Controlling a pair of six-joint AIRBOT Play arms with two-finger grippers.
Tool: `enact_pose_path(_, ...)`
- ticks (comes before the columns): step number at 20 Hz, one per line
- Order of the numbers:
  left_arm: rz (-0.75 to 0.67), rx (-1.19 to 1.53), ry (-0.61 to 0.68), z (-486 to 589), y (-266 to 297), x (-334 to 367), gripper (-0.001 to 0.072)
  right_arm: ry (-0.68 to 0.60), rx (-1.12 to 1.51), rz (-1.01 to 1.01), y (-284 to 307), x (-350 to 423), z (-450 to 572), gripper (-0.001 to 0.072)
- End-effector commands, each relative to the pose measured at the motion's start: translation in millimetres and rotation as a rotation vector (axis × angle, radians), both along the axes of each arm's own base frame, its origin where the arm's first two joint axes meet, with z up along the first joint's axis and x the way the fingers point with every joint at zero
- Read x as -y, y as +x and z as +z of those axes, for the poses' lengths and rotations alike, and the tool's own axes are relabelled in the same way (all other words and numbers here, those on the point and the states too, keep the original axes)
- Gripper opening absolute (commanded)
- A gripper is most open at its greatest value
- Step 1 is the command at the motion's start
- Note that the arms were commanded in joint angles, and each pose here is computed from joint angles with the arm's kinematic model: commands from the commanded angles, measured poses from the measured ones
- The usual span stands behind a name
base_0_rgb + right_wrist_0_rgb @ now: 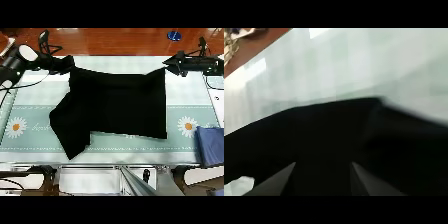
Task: Fold the shirts.
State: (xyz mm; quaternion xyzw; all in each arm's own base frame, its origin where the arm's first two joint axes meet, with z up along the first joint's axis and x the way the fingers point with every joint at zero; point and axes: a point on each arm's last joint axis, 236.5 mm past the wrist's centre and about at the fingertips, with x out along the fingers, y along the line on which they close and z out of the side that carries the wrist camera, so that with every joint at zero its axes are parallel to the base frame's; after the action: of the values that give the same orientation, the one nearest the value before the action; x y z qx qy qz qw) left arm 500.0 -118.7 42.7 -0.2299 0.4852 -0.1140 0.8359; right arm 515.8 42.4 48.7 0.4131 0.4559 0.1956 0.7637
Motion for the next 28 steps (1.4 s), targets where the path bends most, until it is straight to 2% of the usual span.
enact_pose_path(1, -0.05, -0.195, -0.025, 7.8, -38.4, -28.5, 0.0506, 0.09, -0.051, 0.088, -40.8, 14.7, 26.3, 0.0412)
enact_pose_path(2, -0.067, -0.245, 0.0, 9.4, -53.3, -46.3, 0.0505, 0.075, -0.06, 0.116, -57.8, 25.2, 33.9, 0.0412)
enact_pose_path(4, -0.189, -0.331, 0.028, 8.2, -101.0, -69.0, 0.0505, -0.085, -0.106, 0.146, -98.8, 54.5, 33.4, 0.0406)
enact_pose_path(6, -0.187, -0.358, -0.011, -2.8, -143.5, -77.1, 0.0506, -0.251, -0.096, 0.131, -137.2, 72.0, 26.5, 0.0406)
enact_pose_path(7, -0.162, -0.348, -0.038, -12.7, -161.9, -77.8, 0.0506, -0.277, -0.083, 0.068, -150.0, 75.6, 20.7, 0.0406)
enact_pose_path(10, -0.029, -0.394, -0.06, -63.3, -227.7, -96.3, 0.0506, -0.259, -0.11, -0.097, -205.5, 57.9, -21.6, 0.0407)
enact_pose_path(12, 0.092, -0.461, -0.095, -85.9, -262.4, -115.8, 0.0506, -0.224, -0.16, -0.107, -245.6, 31.7, -50.6, 0.0408)
enact_pose_path(15, 0.306, -0.535, -0.232, -106.2, -282.8, -124.9, 0.0505, -0.133, -0.194, -0.086, -280.9, -3.8, -69.0, 0.0407)
enact_pose_path(18, 0.346, -0.547, -0.242, -118.1, -284.0, -129.4, 0.0505, -0.111, -0.201, -0.079, -288.5, -12.5, -73.5, 0.0407)
enact_pose_path(24, 0.389, -0.439, -0.293, -130.9, -244.4, -138.2, 0.0505, -0.056, -0.171, -0.087, -281.7, -19.7, -62.6, 0.0406)
enact_pose_path(28, 0.311, -0.498, -0.318, -150.1, -244.9, -120.5, 0.0505, -0.051, -0.17, -0.097, -279.9, -19.2, -61.9, 0.0406)
